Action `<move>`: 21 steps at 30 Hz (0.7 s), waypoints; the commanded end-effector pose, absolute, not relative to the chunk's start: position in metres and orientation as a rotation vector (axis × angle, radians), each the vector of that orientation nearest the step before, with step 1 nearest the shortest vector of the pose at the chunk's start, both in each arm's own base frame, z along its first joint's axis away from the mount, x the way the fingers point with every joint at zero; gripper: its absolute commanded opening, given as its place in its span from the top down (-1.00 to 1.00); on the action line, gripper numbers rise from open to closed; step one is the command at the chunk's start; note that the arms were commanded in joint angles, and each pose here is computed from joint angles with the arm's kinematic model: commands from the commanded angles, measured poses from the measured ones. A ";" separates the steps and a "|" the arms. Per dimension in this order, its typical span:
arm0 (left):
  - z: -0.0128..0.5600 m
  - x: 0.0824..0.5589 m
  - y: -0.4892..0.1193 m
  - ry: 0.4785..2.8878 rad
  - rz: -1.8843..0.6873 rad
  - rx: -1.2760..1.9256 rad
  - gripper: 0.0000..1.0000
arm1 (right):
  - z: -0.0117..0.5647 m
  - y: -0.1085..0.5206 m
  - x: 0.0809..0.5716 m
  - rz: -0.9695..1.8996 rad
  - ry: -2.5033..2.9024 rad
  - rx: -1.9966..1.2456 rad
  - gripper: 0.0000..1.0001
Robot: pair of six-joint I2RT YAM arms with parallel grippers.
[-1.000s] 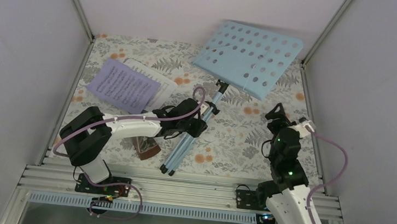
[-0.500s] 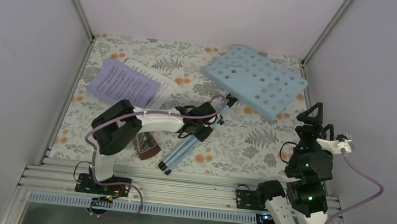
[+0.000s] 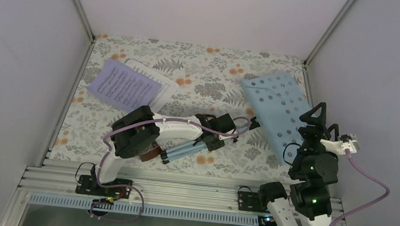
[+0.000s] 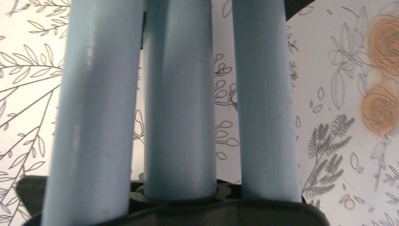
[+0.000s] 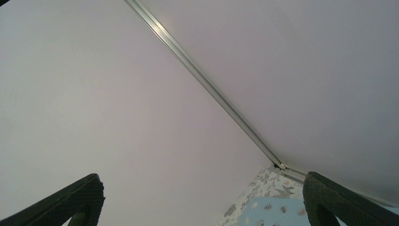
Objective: Pack up the instrument practice props
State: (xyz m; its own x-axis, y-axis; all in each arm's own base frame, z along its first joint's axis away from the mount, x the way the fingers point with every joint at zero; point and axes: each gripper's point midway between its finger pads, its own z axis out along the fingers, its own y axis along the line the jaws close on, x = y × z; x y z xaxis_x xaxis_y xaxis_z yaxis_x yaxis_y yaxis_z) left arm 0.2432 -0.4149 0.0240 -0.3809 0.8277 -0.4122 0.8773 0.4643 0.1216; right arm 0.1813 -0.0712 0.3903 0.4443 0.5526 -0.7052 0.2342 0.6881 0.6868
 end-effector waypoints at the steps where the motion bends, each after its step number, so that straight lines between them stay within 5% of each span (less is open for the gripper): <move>1: 0.086 0.296 -0.461 2.014 -0.142 1.267 0.95 | 0.389 -0.070 0.185 0.221 1.126 0.824 -0.99; 4: 0.081 0.295 -0.460 2.027 -0.130 1.281 0.90 | 0.388 -0.069 0.187 0.224 1.132 0.821 -0.99; 13: 0.077 0.288 -0.463 2.037 -0.136 1.294 0.17 | 0.385 -0.067 0.190 0.228 1.144 0.816 -0.99; 21: 0.077 0.285 -0.462 2.038 -0.139 1.289 -0.05 | 0.383 -0.067 0.190 0.225 1.147 0.817 -0.99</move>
State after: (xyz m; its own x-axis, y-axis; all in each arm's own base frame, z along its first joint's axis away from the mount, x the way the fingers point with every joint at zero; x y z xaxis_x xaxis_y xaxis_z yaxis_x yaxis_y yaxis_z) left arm 0.2592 -0.4204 0.0280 -0.2905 0.8651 -0.4088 0.8740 0.4139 0.2548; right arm 0.1882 -0.0663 0.3859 0.4227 0.5536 -0.7175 0.2299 0.7003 0.6758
